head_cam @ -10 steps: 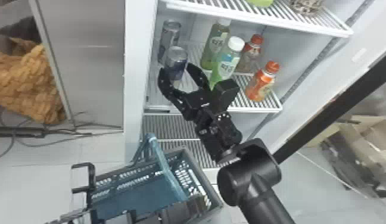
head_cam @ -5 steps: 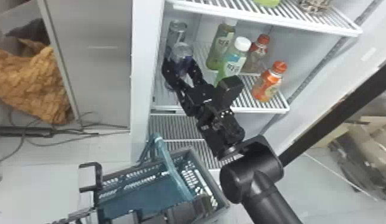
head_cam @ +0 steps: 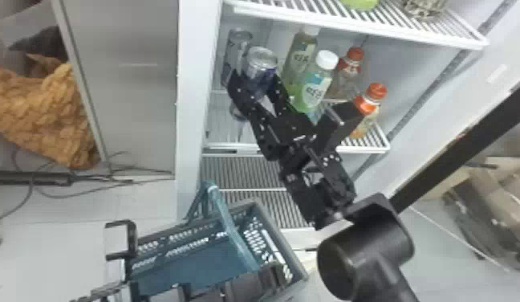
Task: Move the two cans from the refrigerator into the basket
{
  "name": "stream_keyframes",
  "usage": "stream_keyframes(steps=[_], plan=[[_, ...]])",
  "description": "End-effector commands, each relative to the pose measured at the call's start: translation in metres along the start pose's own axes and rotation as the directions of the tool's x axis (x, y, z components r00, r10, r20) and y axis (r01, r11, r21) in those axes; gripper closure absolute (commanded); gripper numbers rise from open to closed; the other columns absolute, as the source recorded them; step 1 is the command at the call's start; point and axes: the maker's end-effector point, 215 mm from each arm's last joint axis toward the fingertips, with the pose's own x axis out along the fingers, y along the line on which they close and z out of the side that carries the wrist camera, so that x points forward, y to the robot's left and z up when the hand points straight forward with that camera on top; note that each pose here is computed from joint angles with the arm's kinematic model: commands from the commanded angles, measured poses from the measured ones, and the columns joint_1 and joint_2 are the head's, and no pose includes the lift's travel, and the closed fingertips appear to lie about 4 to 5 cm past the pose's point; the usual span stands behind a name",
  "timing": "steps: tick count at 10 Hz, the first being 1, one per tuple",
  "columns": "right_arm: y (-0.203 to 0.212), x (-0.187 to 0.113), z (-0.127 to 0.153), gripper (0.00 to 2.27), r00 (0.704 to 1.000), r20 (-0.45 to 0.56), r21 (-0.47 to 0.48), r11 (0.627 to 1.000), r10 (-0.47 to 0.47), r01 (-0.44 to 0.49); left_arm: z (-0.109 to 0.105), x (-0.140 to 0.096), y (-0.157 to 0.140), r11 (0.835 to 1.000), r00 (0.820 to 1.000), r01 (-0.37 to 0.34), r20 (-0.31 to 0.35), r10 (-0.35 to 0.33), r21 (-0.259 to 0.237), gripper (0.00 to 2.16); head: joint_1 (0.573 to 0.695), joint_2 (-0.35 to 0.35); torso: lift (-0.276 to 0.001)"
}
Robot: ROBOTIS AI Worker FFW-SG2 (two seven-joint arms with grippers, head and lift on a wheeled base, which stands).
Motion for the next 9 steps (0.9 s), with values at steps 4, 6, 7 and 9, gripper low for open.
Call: stream_keyframes(steps=[4,6,7,9], plan=[[0.003,-0.051,0.031,1.06,0.999,-0.029,0.022,0.999,-0.027,0.027,-0.001,-0.001,0.001,1.0,1.0,-0.002,0.0,0.002,-0.001,1.2,0.695,-0.332,-0.276],[0.014,-0.074,0.04,1.06,0.998,-0.05,0.046,0.999,-0.023,0.025,-0.001,-0.001,0.001,1.0,1.0,-0.004,-0.001,0.004,0.0,1.2,0.695,-0.35,-0.276],[0.016,-0.082,0.048,1.06,0.999,-0.045,0.065,0.997,-0.029,0.032,0.0,0.0,0.001,1.0,1.0,-0.002,0.0,0.002,0.003,1.2,0.695,-0.35,-0.276],[0.019,-0.108,0.061,1.06,0.997,-0.057,0.093,0.994,-0.053,0.058,0.001,0.0,0.001,1.0,1.0,-0.003,0.001,0.003,0.004,1.2,0.695,-0.35,-0.276]])
